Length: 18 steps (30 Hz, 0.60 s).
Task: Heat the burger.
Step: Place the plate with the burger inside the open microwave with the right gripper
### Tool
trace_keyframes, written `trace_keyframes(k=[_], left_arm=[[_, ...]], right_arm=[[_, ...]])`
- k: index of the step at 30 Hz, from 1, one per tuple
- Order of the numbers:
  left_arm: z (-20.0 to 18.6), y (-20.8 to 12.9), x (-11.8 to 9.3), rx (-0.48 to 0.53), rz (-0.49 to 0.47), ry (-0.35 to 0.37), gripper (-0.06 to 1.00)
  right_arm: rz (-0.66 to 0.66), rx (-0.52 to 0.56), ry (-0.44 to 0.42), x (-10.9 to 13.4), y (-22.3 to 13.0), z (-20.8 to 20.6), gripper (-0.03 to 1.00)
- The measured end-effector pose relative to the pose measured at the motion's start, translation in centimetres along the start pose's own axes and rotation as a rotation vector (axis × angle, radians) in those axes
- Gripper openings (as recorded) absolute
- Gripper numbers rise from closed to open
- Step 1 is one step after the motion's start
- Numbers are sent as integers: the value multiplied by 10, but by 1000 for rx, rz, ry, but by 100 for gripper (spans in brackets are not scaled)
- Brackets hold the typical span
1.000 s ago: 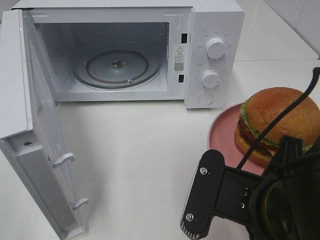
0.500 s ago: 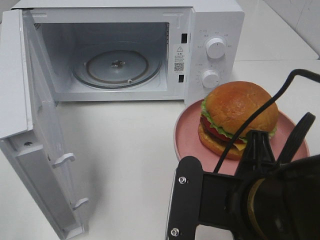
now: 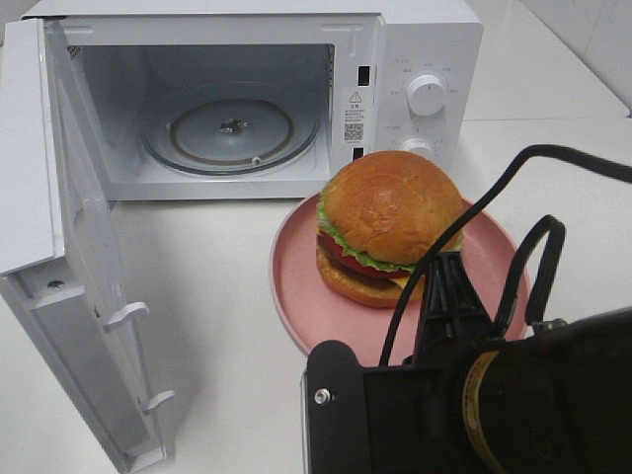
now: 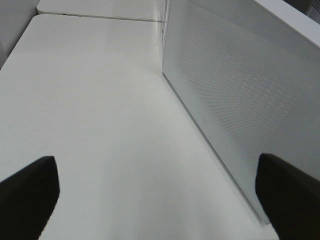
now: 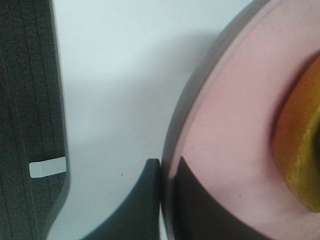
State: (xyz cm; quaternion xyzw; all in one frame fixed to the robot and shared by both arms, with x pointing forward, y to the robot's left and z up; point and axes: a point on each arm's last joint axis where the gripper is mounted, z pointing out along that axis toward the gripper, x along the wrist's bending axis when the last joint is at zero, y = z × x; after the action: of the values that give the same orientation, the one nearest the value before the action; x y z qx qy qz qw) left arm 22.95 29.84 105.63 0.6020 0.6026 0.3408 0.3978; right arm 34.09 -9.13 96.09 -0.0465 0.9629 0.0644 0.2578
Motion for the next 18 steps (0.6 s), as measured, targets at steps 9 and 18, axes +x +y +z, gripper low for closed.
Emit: trace_keyframes(k=[9,18], left_arm=[[0,0,0,0,0,0,99],[0,0,0,0,0,0,99]], right_arm=[[-132,-90,2,1,8,0,3],[-176,-100,-1,1,9,0,4]])
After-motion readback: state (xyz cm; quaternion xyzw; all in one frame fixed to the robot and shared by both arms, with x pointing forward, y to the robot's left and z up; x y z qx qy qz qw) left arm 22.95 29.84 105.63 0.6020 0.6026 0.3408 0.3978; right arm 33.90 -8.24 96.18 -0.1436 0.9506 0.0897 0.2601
